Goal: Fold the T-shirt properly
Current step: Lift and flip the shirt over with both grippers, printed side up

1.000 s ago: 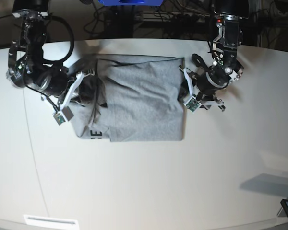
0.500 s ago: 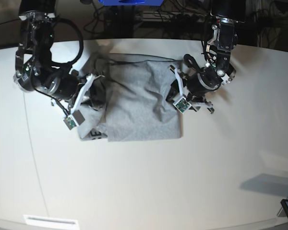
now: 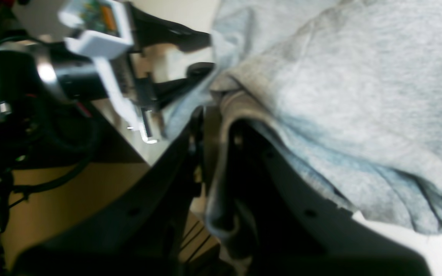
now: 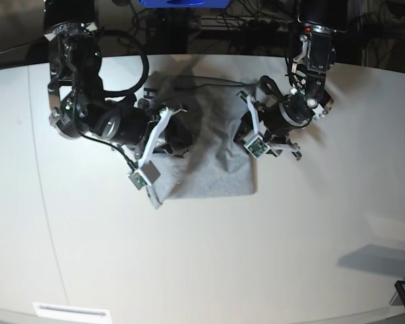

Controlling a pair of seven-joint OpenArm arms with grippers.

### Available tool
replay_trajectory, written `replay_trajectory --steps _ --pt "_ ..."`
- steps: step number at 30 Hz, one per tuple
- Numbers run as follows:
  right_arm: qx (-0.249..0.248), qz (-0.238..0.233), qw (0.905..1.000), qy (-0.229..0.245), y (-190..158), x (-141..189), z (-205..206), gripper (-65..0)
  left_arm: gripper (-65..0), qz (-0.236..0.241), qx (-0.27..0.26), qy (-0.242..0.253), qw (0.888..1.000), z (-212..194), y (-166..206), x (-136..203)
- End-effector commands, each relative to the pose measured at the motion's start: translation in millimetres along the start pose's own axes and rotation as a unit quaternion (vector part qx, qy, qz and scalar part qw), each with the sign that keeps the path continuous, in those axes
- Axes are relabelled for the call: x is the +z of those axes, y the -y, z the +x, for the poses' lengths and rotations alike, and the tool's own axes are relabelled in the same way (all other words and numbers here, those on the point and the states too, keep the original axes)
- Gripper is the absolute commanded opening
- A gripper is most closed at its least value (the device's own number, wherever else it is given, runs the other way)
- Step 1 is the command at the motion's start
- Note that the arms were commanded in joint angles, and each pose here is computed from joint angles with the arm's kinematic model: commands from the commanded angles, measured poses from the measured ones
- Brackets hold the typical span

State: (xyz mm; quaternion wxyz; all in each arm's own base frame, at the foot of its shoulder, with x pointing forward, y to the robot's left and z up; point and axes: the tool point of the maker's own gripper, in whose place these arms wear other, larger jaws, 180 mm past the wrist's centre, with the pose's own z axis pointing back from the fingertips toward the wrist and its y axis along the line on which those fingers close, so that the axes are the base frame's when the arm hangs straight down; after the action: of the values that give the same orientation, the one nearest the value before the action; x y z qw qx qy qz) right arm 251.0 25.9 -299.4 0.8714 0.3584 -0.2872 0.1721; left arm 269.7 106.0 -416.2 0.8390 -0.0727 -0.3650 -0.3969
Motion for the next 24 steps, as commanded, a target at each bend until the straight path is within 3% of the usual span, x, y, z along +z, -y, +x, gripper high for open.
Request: replay_trajectory --steps 1,24 --pt "0.007 0.009 0.9997 0.023 -5.0 2.9 13.4 -64.9 -41.8 -0.009 -0.032 -0.114 0.993 -52.6 5.4 5.0" --pt "-0.009 0.04 0.9986 0.033 -25.0 -15.2 14.1 -64.9 -41.8 0.011 -0.071 -0.118 0.99 -51.1 -11.4 25.7"
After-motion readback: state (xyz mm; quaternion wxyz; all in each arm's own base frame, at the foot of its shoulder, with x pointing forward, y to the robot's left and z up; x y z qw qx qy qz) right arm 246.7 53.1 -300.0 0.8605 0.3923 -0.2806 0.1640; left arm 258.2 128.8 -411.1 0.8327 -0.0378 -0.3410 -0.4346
